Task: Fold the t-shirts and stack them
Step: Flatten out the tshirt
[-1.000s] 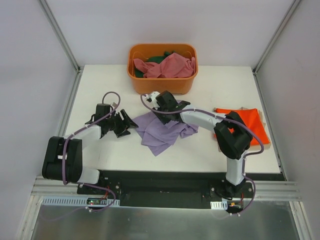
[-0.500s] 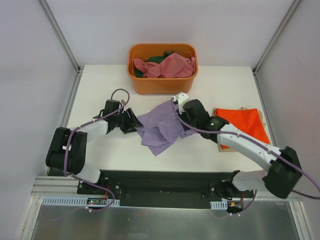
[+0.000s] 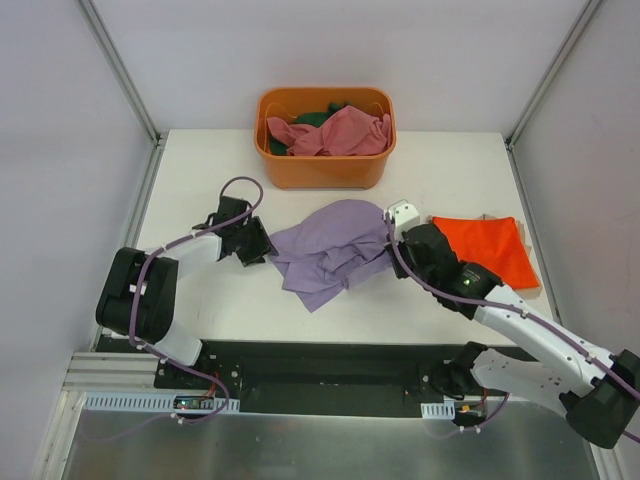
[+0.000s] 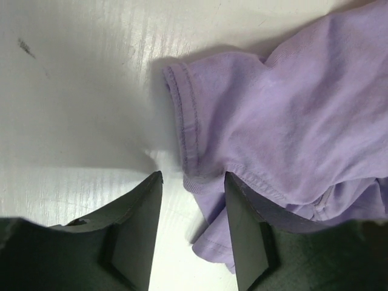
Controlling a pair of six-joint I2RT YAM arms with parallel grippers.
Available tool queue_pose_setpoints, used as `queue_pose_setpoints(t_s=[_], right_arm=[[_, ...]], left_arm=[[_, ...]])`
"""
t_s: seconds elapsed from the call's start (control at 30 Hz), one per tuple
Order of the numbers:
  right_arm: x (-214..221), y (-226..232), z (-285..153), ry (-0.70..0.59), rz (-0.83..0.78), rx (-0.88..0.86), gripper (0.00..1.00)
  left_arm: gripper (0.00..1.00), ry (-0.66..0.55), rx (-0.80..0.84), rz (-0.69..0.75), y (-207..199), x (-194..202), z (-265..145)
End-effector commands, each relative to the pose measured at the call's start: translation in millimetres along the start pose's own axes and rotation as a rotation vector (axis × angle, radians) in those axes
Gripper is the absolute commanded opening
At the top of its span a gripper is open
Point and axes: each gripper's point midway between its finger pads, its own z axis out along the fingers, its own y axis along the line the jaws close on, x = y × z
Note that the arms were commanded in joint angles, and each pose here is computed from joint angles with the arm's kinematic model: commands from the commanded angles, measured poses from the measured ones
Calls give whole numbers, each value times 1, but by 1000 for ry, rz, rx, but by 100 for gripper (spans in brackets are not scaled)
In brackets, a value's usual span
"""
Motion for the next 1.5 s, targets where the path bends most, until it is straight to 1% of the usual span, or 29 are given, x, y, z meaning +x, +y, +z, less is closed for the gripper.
queue_pose_setpoints(t_s=[0.0,0.1,0.13,0.17,0.2,0.23,0.3,0.4,0.47,0.57,0.67,0.73,0.8,0.9,0.97,1.07,1.17,1.2,1.3,1.4,1.47], right_arm=[[0,-9,-6,-20,33,37,1],[6,-11,-5,-3,33,48,0],[7,-12,-6,-1,31,53,1],[7,-14,-7,-1,30,62,1],[7,-15,-8,-4,29,65,1],[6,-17,-9,-6,25,75,1],[2,-26,-14,-11,6,113,1],[-12,-50,-29,-47,15,215,1],[-26,-64,-42,-91,31,264,1],[-56,-81,-72,-201,64,311,1],[-89,-88,-108,-327,102,299,1],[-117,-86,-138,-432,131,246,0],[-143,-78,-170,-536,156,151,1],[-181,-55,-221,-677,202,-46,1],[-205,-36,-260,-768,198,-203,1],[-231,-16,-307,-846,158,-365,1],[-249,-11,-340,-897,138,-432,0],[-256,-11,-343,-902,141,-437,1],[-269,-14,-357,-938,136,-437,1],[-279,-22,-346,-936,120,-370,1],[-286,-39,-325,-912,122,-243,1]], left_arm=[[39,5,13,40,-17,-3,2],[28,10,31,55,-26,-1,1],[22,4,32,59,-27,-2,1],[13,2,36,59,-28,-3,0],[2,-2,38,60,-29,-4,-2],[0,-10,43,61,-31,-5,-5],[0,-45,50,61,-33,-9,-13],[0,-197,80,81,-43,-31,-48],[0,-315,104,98,-51,-47,-80],[0,-535,164,125,-69,-76,-148],[0,-746,249,153,-88,-94,-228],[0,-862,304,171,-99,-99,-280],[0,-962,381,200,-112,-99,-334],[0,-1096,510,235,-130,-90,-415],[0,-1169,589,272,-140,-81,-463],[0,-1273,674,347,-152,-68,-529],[0,-1361,722,405,-156,-54,-580],[0,-1394,746,418,-157,-48,-601],[0,-1429,764,443,-160,-44,-623],[0,-1425,719,441,-166,-59,-615],[0,-1420,641,411,-168,-80,-599]])
